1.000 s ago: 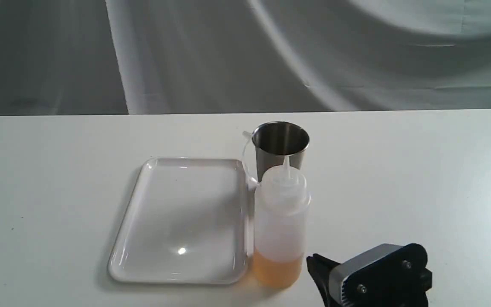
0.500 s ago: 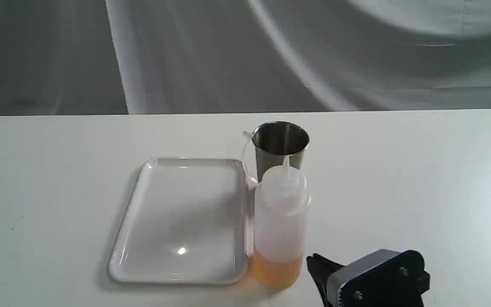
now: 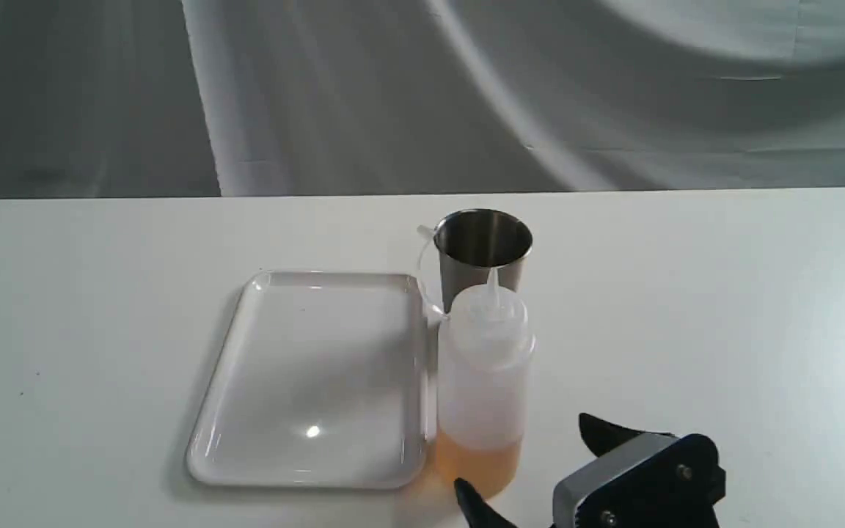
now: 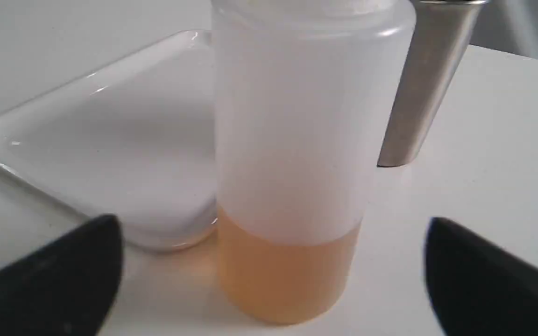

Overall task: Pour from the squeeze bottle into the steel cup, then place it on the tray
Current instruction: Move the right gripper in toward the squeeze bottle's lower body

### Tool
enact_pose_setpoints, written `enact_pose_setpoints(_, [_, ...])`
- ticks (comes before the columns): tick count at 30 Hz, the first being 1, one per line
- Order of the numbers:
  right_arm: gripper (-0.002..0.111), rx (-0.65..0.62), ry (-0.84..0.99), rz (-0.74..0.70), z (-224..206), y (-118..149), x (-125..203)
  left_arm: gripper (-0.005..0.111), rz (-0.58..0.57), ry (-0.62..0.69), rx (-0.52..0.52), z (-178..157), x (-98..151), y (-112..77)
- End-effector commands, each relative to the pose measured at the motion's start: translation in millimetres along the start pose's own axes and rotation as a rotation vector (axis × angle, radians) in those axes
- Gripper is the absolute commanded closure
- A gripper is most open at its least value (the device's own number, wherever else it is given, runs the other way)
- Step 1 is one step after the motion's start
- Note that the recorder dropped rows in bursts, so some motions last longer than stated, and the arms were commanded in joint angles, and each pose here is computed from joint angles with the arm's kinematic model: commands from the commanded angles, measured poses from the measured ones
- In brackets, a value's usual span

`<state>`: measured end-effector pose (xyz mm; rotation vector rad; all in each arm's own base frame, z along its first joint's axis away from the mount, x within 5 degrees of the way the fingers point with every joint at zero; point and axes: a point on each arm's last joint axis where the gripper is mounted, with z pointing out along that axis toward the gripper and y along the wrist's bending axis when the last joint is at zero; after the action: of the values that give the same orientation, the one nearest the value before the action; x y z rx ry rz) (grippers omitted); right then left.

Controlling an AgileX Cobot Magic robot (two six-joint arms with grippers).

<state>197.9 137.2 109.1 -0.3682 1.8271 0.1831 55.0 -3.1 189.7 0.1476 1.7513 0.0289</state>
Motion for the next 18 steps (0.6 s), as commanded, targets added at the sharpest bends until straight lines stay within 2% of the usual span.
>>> enact_pose_setpoints(1, [0.003,-0.007,-0.009,-0.014,-0.6,0.5,-0.1,0.098,-0.001,-0.009,0.005,0.0,0.5,-0.4])
enact_pose_setpoints(10, [0.003,-0.003,-0.039,-0.02,5.8,2.5,-6.6,0.098,-0.001,-0.009,0.005,0.0,0.5,-0.4])
enact_pose_setpoints(18, [0.003,-0.008,-0.083,-0.017,19.8,-8.7,-16.5,0.098,-0.001,-0.009,0.005,0.0,0.5,-0.4])
